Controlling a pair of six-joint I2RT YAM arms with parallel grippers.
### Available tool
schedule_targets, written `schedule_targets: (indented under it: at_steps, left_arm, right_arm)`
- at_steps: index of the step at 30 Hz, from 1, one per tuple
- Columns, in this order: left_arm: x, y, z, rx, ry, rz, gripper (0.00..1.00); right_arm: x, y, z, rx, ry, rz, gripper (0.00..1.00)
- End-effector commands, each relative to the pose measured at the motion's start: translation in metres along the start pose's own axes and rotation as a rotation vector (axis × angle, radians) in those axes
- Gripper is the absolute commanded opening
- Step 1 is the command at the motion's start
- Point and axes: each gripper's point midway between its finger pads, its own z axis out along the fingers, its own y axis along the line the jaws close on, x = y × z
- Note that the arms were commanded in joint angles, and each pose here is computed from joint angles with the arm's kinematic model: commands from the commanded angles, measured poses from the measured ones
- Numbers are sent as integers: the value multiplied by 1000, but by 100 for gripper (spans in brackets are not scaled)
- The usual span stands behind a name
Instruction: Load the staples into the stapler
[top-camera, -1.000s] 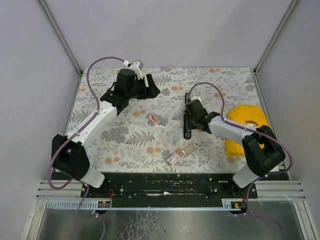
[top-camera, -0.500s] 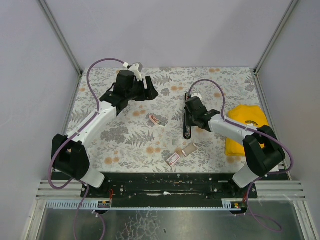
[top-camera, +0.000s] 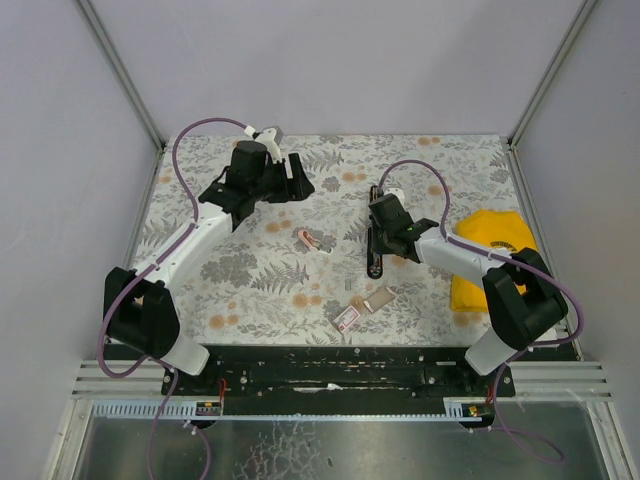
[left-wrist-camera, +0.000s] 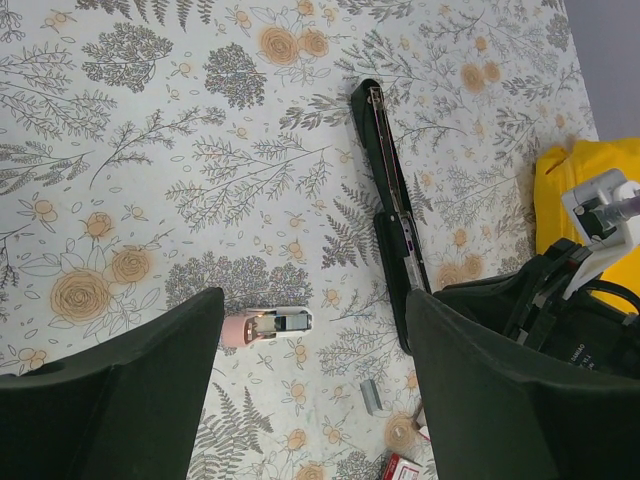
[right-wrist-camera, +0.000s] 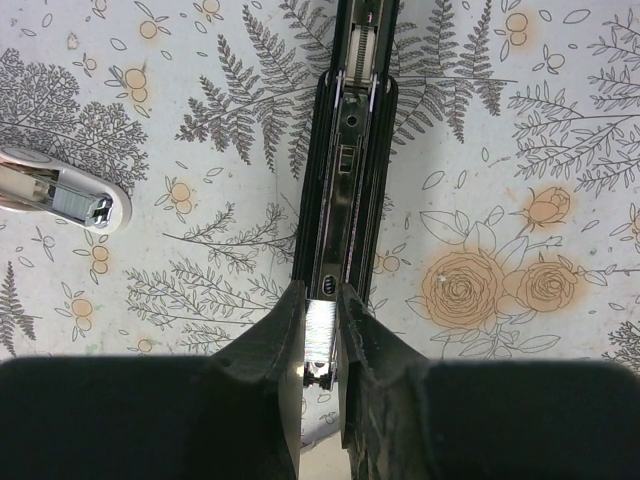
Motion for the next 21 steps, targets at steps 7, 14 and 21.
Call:
schedule_targets:
  at_steps: [7,14,21]
  left_arm:
    - [-2,4,3,9,-11,14,73]
    - [-4,6,3,8,-15,14,73]
    - [-5,7,2,6,-18,14,73]
  right_arm:
    - [-2,1,1,21,-13,14,17]
    - [-1,1,3,24,-6,14,17]
    - [8,-3,6,37,12,12,17]
